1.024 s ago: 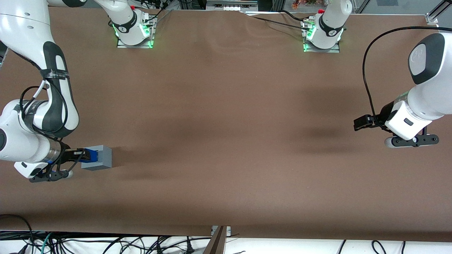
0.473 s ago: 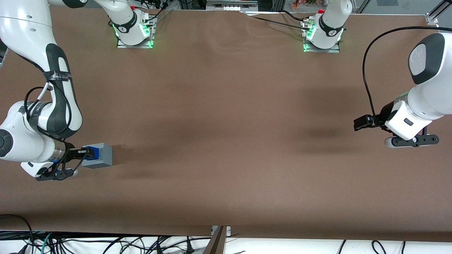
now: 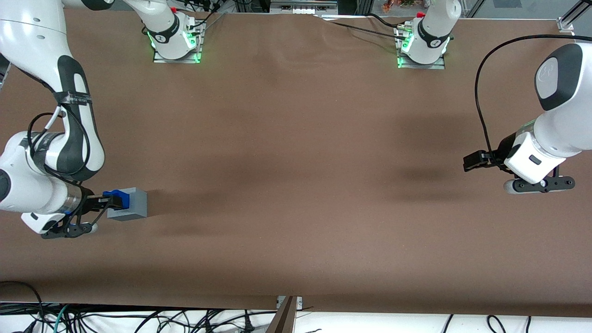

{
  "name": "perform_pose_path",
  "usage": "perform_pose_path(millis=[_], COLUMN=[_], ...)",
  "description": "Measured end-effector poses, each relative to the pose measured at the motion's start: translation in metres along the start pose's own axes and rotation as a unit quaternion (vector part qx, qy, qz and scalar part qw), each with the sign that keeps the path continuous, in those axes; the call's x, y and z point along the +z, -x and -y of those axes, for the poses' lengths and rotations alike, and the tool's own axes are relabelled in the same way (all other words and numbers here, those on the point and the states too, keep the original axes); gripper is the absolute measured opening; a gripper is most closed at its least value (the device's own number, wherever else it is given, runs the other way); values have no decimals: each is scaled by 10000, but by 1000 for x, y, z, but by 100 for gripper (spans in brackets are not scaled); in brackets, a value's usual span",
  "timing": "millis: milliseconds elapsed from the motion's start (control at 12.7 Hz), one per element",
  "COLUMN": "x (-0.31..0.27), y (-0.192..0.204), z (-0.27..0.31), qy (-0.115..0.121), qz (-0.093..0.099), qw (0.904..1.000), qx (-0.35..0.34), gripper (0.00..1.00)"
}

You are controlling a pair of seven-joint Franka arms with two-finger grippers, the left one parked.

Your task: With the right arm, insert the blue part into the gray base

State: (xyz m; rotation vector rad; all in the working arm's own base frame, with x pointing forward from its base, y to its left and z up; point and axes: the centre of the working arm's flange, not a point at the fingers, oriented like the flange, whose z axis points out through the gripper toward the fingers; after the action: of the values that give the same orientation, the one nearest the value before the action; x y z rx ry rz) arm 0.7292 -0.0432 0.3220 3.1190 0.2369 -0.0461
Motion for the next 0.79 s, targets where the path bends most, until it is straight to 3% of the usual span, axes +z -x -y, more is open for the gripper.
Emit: perform_pose_path(millis=[158, 552, 630, 788], x=[-18, -79, -93, -116], y=[-6, -4, -1, -1], z=[-1, 16, 31, 67], qy=[37, 85, 225, 782], qz=[-174, -453, -359, -334], qw=[9998, 9988, 9986, 9933], qx=[-5, -142, -315, -780], gripper=[100, 100, 100, 100])
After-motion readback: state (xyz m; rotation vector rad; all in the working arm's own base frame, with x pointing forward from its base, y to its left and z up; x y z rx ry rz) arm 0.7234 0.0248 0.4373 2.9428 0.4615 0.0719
